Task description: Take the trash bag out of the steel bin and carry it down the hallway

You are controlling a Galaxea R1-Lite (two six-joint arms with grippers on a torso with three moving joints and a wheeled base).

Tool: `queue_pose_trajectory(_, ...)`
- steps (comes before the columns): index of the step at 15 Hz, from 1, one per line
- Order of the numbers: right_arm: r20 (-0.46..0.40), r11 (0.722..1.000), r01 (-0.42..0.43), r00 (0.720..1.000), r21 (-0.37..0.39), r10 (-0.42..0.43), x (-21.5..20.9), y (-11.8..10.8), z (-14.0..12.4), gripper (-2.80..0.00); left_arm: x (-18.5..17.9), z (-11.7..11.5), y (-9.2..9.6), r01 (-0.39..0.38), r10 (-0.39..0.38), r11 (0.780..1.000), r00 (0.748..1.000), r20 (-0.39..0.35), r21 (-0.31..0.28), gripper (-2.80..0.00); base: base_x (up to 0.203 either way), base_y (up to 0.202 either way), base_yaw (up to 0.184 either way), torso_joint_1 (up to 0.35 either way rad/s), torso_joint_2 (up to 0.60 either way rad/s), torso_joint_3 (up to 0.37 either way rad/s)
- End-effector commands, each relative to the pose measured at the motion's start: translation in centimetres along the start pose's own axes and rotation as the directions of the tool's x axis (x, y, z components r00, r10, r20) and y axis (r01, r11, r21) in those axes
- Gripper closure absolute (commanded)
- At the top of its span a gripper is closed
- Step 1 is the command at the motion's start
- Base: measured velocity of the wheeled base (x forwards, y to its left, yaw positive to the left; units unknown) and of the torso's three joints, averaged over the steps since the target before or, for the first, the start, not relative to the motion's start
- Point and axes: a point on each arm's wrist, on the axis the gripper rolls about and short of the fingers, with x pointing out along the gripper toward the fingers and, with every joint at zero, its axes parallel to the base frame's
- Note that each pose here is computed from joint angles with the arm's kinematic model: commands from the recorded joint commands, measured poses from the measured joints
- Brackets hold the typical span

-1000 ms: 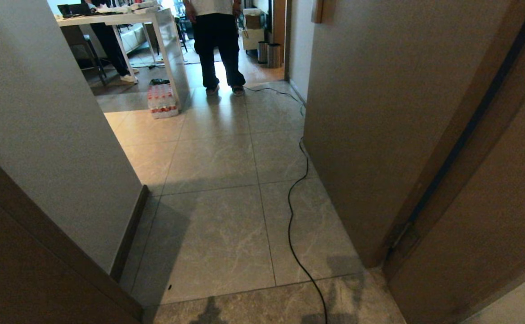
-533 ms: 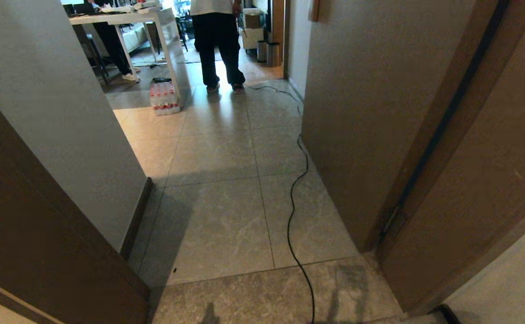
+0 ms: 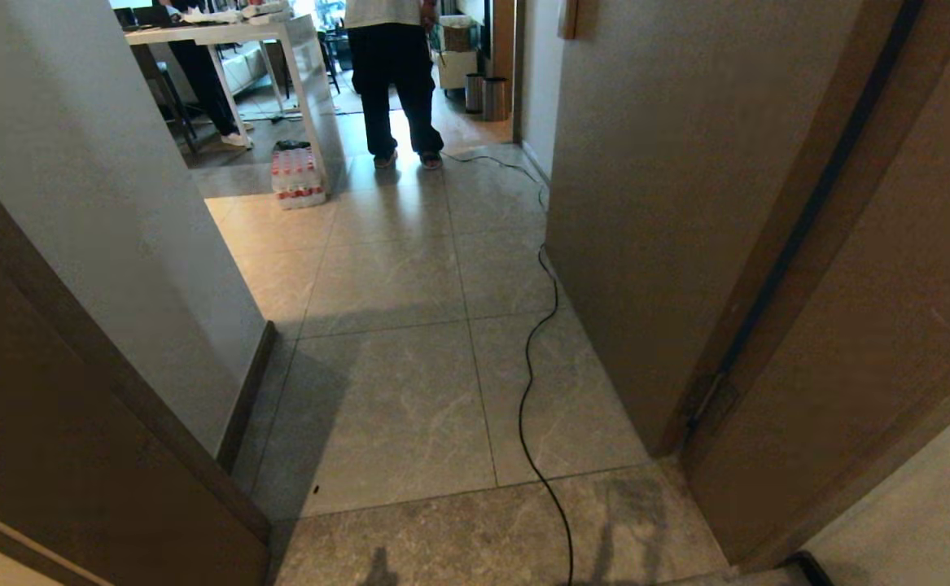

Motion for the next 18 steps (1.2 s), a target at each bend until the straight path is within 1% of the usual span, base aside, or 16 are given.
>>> queue_pose_trajectory(1,-0.001,1.000,0.000,1.000,-0.001,0.000,0.01,0.00,0.01,0.00,0.08,-0.29,0.00,-0.001,0.001,1.000,1.000,-0.010,0.001,0.00,0.000,0.000,0.000,0.000,0.00,0.000)
queue_pose_trajectory(16,-0.001,1.000,0.000,1.000,-0.001,0.000,0.01,0.00,0.01,0.00,0.08,-0.29,0.00,-0.001,0.001,1.000,1.000,-0.010,0.005,0.00,0.186,0.000,0.000,0.002,0.00,0.003)
queue_pose_trajectory(18,-0.001,1.000,0.000,1.000,-0.001,0.000,0.01,0.00,0.01,0.00,0.08,-0.30,0.00,-0.001,0.001,1.000,1.000,-0.010,-0.003,0.00,0.134,0.000,0.003,0.001,0.01,0.002)
